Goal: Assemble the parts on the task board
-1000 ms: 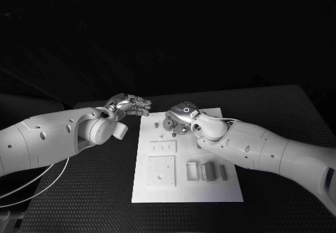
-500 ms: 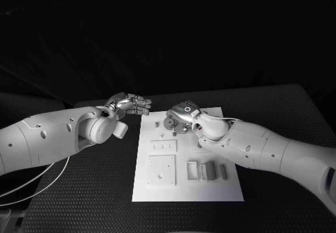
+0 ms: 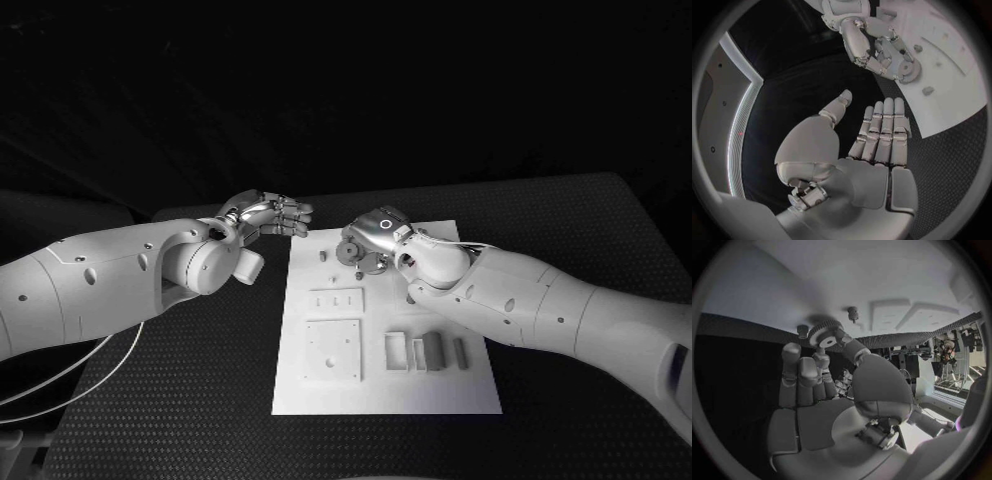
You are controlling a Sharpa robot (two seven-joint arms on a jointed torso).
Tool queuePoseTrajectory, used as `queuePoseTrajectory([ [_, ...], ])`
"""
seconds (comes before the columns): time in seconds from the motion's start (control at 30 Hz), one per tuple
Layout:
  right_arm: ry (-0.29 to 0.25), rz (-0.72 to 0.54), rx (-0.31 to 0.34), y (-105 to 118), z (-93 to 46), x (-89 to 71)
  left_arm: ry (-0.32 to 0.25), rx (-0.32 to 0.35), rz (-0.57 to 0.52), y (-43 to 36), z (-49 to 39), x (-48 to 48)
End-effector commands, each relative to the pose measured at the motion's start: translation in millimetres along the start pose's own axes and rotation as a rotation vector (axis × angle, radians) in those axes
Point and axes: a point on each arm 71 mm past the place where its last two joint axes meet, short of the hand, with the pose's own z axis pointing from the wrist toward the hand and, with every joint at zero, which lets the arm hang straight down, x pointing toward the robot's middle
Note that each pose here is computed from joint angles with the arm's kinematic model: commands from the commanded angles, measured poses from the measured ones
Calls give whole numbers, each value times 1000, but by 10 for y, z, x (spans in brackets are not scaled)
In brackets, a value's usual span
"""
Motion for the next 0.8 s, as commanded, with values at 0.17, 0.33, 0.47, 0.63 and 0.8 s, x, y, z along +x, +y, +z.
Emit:
queuePoseTrajectory([
  [0.17,-7,-7,-7,12,8,-7,8,12,-6,-17,9,17],
  [0.33,-1,-4,-7,16,14,-2,11,12,-6,-18,11,25],
  [0.47,0,-3,-6,24,32,0,10,12,-6,-18,14,23],
  [0.63,-2,-1,-10,43,43,-7,11,12,-6,-19,20,28],
  [0.8,3,-2,-5,25,44,3,10,11,-6,-18,17,24],
])
